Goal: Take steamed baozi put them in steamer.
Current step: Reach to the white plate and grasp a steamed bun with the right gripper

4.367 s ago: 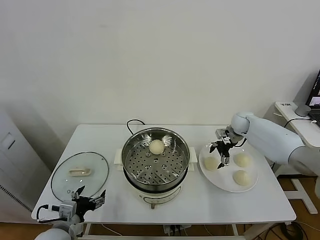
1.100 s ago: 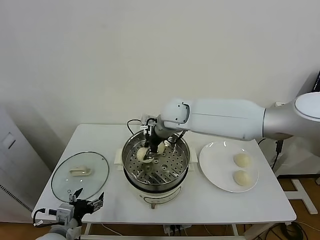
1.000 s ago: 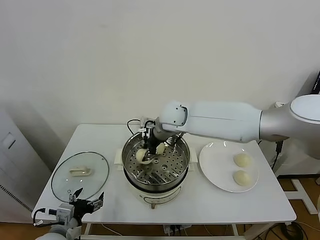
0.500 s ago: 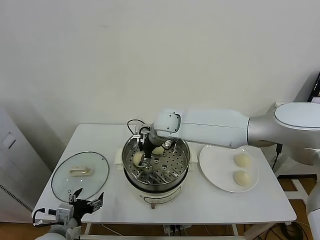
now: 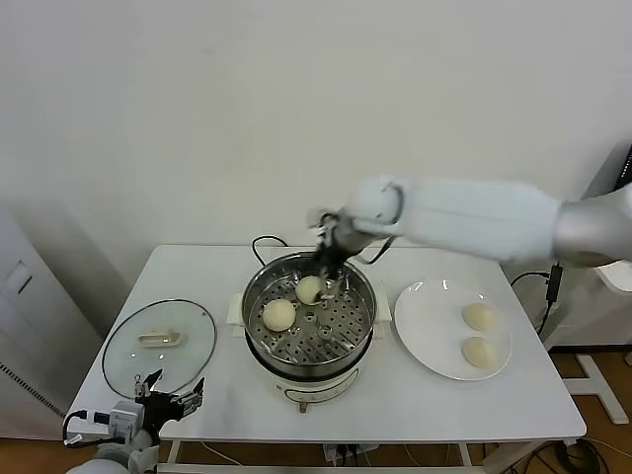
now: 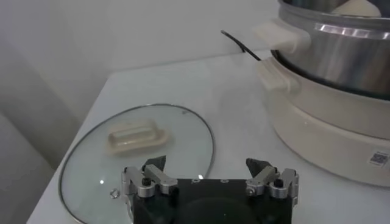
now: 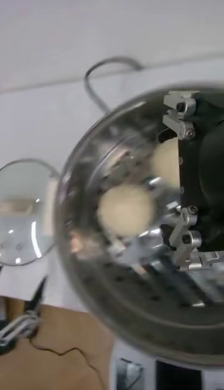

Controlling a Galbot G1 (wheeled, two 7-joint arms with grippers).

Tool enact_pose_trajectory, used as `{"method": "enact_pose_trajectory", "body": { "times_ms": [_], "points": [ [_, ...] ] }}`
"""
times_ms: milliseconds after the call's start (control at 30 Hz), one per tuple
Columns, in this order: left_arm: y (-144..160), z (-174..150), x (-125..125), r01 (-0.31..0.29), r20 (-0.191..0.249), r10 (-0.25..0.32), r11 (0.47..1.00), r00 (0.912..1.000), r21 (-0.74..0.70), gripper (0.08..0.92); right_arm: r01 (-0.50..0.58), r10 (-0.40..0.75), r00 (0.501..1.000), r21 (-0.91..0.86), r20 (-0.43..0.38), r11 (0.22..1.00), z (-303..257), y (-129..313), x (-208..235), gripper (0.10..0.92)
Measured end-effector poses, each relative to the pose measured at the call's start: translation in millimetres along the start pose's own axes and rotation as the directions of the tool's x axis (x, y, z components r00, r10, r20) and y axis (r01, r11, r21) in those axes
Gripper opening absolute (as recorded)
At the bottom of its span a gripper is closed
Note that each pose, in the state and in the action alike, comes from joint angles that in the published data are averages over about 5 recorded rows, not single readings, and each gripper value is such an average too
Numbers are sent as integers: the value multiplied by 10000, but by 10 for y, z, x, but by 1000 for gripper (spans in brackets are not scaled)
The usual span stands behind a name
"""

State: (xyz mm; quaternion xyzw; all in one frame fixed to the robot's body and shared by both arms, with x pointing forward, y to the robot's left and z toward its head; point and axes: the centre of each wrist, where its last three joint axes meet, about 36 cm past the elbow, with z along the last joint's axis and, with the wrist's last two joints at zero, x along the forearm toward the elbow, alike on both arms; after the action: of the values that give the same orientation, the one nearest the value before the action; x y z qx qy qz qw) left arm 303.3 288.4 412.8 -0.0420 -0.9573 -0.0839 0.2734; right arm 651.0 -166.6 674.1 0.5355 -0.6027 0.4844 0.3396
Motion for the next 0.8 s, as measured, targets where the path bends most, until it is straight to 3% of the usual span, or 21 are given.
{"method": "enact_pose_trajectory", "body": {
  "times_ms": [367,800],
  "points": [
    [-7,-21,40,-34,22,34,10000,10000,-32,823,441,-461,9966,-311,-682,9985,1381,12,515,823],
    [-23,-48,37,-30,53,31,10000,10000,-13,823,1214,-1211,9824,-63,-1424,9926,2360,220,228,823]
  ]
}}
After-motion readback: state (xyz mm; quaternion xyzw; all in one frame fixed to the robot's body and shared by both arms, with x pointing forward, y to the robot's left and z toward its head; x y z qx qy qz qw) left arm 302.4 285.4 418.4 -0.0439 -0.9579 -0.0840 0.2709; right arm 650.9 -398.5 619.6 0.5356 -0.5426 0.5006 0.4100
